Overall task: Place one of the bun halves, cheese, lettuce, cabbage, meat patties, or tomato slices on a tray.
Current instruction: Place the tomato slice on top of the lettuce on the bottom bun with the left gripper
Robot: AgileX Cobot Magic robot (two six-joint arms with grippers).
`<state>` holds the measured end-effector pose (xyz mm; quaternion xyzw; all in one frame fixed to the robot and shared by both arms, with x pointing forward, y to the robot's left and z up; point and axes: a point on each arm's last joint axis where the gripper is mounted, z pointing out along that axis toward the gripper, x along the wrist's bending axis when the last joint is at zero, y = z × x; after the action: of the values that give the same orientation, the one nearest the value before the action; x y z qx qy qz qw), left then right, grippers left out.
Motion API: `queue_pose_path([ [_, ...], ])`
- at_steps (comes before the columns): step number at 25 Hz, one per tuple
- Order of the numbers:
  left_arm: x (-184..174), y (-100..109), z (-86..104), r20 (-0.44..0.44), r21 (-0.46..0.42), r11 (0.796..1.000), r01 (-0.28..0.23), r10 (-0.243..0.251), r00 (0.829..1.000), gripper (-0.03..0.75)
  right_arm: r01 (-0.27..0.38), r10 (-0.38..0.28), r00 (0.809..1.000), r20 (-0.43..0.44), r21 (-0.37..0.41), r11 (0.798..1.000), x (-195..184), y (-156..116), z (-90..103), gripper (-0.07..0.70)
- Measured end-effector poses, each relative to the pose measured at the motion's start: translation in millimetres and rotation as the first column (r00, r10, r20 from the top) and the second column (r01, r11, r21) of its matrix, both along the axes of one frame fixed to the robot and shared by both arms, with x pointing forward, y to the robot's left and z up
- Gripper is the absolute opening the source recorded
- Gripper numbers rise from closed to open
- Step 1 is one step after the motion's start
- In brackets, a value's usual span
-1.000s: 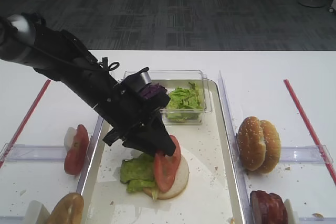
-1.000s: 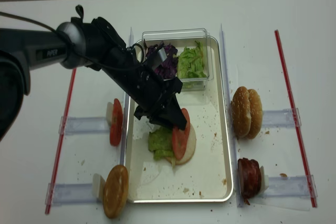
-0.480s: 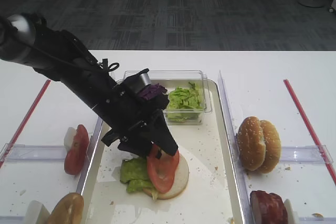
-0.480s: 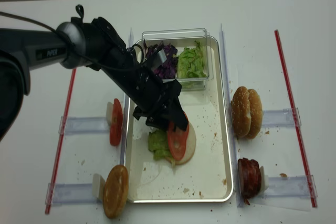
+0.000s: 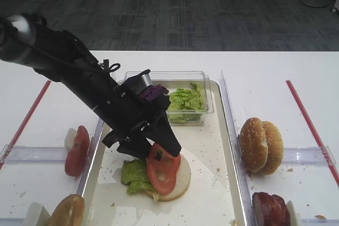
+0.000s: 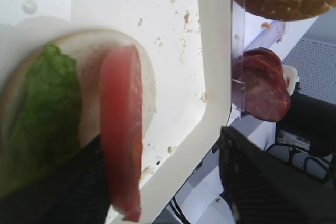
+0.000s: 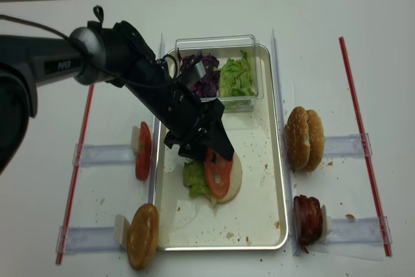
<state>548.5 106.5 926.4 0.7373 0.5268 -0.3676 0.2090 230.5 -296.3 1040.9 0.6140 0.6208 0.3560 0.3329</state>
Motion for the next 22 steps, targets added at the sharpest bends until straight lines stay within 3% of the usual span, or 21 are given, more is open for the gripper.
queue_pose_path([
  [12, 6.9, 0.3, 18.1, 0.075, 0.018, 1.0, 0.023, -0.024, 0.997, 0.388, 0.0, 0.0, 1.0, 0.0, 0.0, 1.0, 0.0, 0.0, 0.0, 0.193],
  [22, 5.9, 6.3, 14.0, 0.071, 0.093, 0.995, 0.045, -0.052, 0.996, 0.388, 0.0, 0.0, 1.0, 0.0, 0.0, 1.0, 0.0, 0.0, 0.0, 0.193],
])
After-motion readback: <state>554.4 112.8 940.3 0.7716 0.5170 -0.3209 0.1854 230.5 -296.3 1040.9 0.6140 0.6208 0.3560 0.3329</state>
